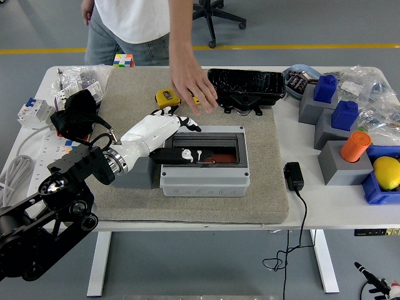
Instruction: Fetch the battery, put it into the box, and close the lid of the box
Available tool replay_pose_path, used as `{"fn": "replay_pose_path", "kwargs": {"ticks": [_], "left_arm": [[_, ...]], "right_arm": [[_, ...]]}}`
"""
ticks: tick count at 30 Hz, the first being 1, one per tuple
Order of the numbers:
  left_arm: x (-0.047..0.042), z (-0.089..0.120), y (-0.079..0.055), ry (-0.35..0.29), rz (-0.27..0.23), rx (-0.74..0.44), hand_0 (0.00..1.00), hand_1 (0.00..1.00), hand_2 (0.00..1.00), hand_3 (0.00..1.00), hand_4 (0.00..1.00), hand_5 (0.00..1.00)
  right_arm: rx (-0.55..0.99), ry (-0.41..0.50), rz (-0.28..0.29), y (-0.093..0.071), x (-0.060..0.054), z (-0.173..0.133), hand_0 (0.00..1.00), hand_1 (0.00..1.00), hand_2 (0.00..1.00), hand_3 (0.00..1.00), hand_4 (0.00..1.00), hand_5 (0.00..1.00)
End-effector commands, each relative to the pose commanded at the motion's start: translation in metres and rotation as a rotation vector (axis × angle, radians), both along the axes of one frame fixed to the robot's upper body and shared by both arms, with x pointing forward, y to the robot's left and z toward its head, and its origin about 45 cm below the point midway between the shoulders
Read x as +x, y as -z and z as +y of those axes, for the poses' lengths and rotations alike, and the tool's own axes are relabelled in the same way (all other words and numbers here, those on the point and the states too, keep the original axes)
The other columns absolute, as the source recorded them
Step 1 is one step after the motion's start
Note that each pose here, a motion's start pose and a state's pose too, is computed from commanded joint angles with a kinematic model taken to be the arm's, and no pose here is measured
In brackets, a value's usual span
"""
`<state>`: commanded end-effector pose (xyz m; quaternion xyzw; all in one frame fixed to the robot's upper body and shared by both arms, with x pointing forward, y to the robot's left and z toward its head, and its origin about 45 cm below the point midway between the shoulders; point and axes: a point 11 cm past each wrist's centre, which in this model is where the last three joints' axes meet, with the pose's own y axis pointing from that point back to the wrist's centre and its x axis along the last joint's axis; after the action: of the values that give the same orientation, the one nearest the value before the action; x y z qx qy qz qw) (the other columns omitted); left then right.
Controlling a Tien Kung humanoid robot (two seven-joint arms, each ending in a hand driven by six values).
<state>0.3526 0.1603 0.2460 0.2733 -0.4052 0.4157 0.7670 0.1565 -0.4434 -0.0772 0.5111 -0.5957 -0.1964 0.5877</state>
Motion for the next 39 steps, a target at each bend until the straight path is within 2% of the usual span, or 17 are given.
{"fn": "replay_pose_path", "kwargs": {"ticks": [4, 9, 16, 22, 23, 25, 28, 29, 33, 37, 39], "left_arm": [[0.0097, 0.010, -0.012, 0.012, 0.011, -0.265, 0.909, 0.884, 0.851, 0.827, 0.998, 0.998], [0.0176, 0.025, -0.014, 0.011, 0.077, -0.526, 0.909, 0.884, 0.851, 0.827, 0.998, 0.998], [0.0320, 0.073, -0.019, -0.061, 0.105, -0.889, 0.882, 0.875, 0.839, 0.821, 0.998, 0.998], [0.0367, 0.103, -0.020, -0.108, 0.169, -1.127, 0.886, 0.889, 0.858, 0.827, 0.998, 0.998], [0.0373, 0.110, -0.019, -0.125, 0.173, -1.175, 0.893, 0.930, 0.894, 0.875, 0.998, 0.998], [0.0377, 0.119, -0.019, -0.148, 0.182, -1.265, 0.893, 0.930, 0.894, 0.875, 0.998, 0.998], [0.0394, 0.134, -0.019, -0.206, 0.153, -1.312, 0.893, 0.930, 0.894, 0.875, 0.998, 0.998], [0.0396, 0.136, -0.019, -0.211, 0.149, -1.314, 0.912, 0.958, 0.923, 0.887, 0.998, 0.998], [0.0436, 0.157, -0.020, -0.282, 0.090, -1.358, 0.912, 0.958, 0.923, 0.887, 0.998, 0.998], [0.0456, 0.173, -0.015, -0.380, 0.032, -1.438, 0.931, 0.979, 0.942, 0.895, 0.998, 0.998], [0.0442, 0.182, -0.011, -0.448, -0.012, -1.468, 0.931, 0.979, 0.942, 0.895, 0.998, 0.998]], "right_arm": [[0.003, -0.002, 0.005, 0.001, -0.002, 0.002, 0.830, 0.767, 0.747, 0.825, 0.998, 0.998], [0.004, -0.004, 0.008, 0.002, -0.002, 0.003, 0.830, 0.767, 0.747, 0.825, 0.998, 0.998], [0.005, -0.007, 0.011, 0.002, -0.002, 0.004, 0.830, 0.769, 0.747, 0.825, 0.998, 0.998], [0.007, -0.008, 0.009, 0.002, -0.002, 0.004, 0.830, 0.767, 0.747, 0.824, 0.998, 0.998], [0.007, -0.007, 0.007, 0.002, -0.001, 0.004, 0.830, 0.766, 0.747, 0.825, 0.998, 0.998], [0.008, -0.006, 0.007, 0.002, -0.001, 0.004, 0.830, 0.766, 0.747, 0.825, 0.998, 0.998], [0.008, 0.000, 0.007, 0.002, -0.002, 0.004, 0.830, 0.766, 0.747, 0.825, 0.998, 0.998], [0.008, 0.000, 0.006, 0.002, -0.002, 0.004, 0.830, 0.767, 0.747, 0.825, 0.998, 0.998], [0.015, 0.001, 0.003, 0.003, -0.001, 0.007, 0.830, 0.767, 0.747, 0.825, 0.998, 0.998], [0.019, 0.001, 0.004, 0.004, -0.001, 0.009, 0.831, 0.768, 0.747, 0.824, 0.998, 0.998], [0.020, 0.002, 0.003, 0.004, -0.001, 0.010, 0.831, 0.768, 0.747, 0.824, 0.998, 0.998]]}}
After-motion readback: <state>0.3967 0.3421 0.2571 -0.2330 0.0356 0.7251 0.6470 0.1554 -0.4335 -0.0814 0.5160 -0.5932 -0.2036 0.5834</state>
